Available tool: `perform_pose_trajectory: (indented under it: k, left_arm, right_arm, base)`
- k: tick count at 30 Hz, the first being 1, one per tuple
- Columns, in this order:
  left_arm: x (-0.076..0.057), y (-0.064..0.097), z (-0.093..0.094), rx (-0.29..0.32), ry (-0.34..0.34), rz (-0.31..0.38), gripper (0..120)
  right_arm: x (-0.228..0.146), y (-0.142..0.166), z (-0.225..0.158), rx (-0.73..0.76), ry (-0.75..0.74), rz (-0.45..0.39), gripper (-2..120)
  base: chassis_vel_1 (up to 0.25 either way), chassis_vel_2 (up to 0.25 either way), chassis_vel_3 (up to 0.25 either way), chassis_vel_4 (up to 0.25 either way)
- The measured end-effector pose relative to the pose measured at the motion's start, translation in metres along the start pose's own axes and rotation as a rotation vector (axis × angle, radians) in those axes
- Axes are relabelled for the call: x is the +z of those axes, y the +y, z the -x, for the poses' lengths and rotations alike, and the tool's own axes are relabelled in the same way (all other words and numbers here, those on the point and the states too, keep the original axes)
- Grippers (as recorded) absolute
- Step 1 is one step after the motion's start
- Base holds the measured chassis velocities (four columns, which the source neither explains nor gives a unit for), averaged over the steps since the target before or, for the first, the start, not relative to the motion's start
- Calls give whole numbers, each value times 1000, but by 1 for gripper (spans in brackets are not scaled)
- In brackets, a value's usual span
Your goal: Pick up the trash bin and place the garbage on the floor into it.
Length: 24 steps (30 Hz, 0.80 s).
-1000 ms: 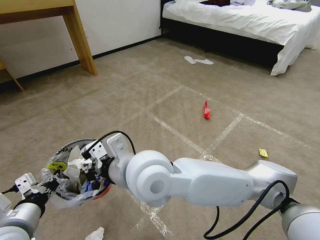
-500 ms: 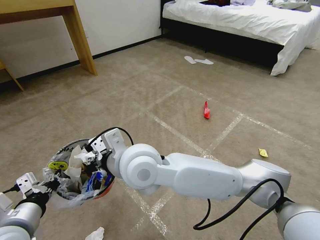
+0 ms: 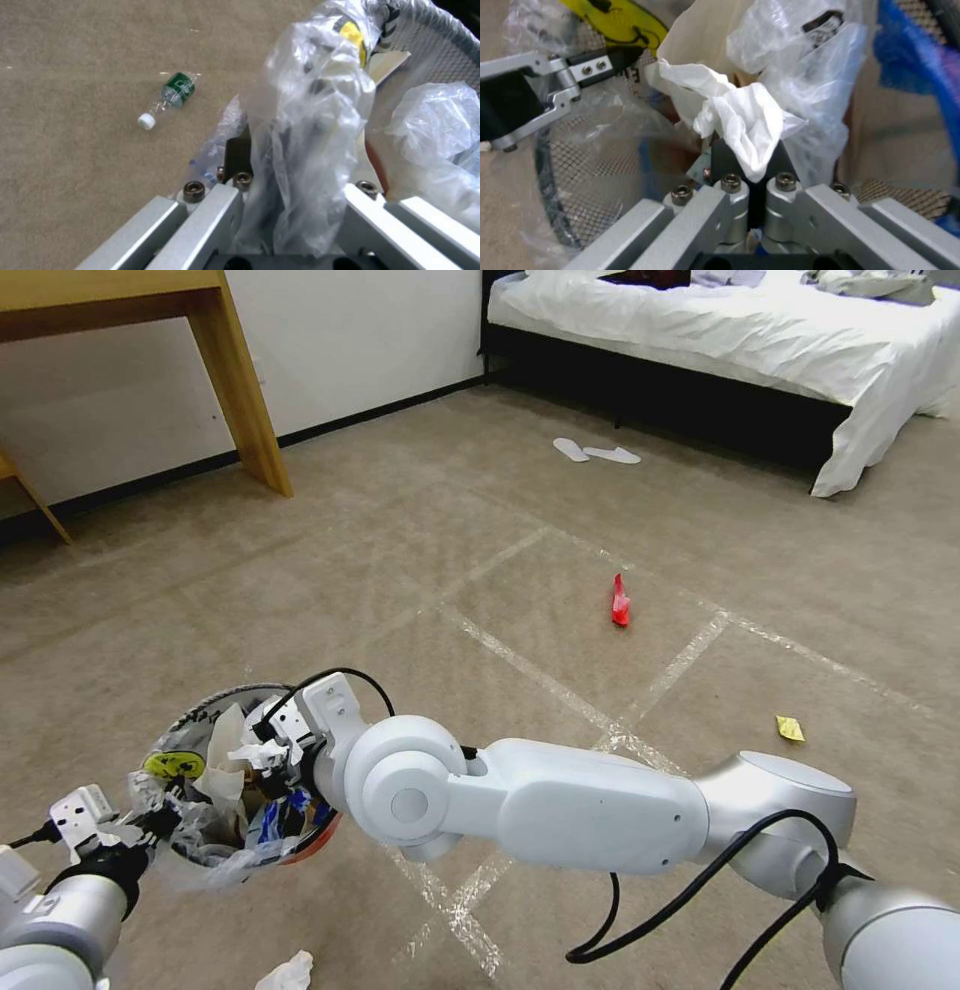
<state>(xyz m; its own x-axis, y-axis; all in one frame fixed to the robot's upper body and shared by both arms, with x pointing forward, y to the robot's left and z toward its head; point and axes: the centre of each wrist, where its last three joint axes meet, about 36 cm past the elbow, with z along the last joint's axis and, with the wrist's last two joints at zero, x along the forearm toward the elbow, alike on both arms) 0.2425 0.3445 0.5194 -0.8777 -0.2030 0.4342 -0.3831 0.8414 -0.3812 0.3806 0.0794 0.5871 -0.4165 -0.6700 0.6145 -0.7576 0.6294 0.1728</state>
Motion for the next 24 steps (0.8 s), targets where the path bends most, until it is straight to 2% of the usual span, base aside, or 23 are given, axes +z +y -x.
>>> perform_pose_trajectory:
  k: [14,15,18,20,21,22,23,24]
  left_arm:
    - [2,-1,-1,0,4,-1,1]
    - [2,-1,-1,0,4,-1,1]
    - [2,-1,-1,0,5,-1,1]
    - [3,0,-2,-2,7,-2,1]
    - [3,0,-2,-2,7,-2,1]
    - [3,-1,-2,-1,8,-3,1]
    - [3,-1,-2,-1,8,-3,1]
    - [4,-1,-2,-1,8,-3,1]
  right_arm:
    - [4,6,2,1,1,-17,1]
    - [4,6,2,0,0,-18,5]
    - [4,6,1,1,0,-18,10]
    - [5,6,0,2,-1,-21,23]
    - [5,6,0,2,-1,-21,23]
    - [5,6,0,0,-1,-23,30]
    - [5,6,0,0,-1,-23,30]
    - [5,6,-1,-1,-2,-23,35]
  base:
    - [0,0,0,0]
    - [0,0,0,0]
    - [0,0,0,0]
    - [0,0,0,0]
    - [0,0,0,0]
    - [0,0,0,0]
    - [0,0,0,0]
    - [0,0,0,0]
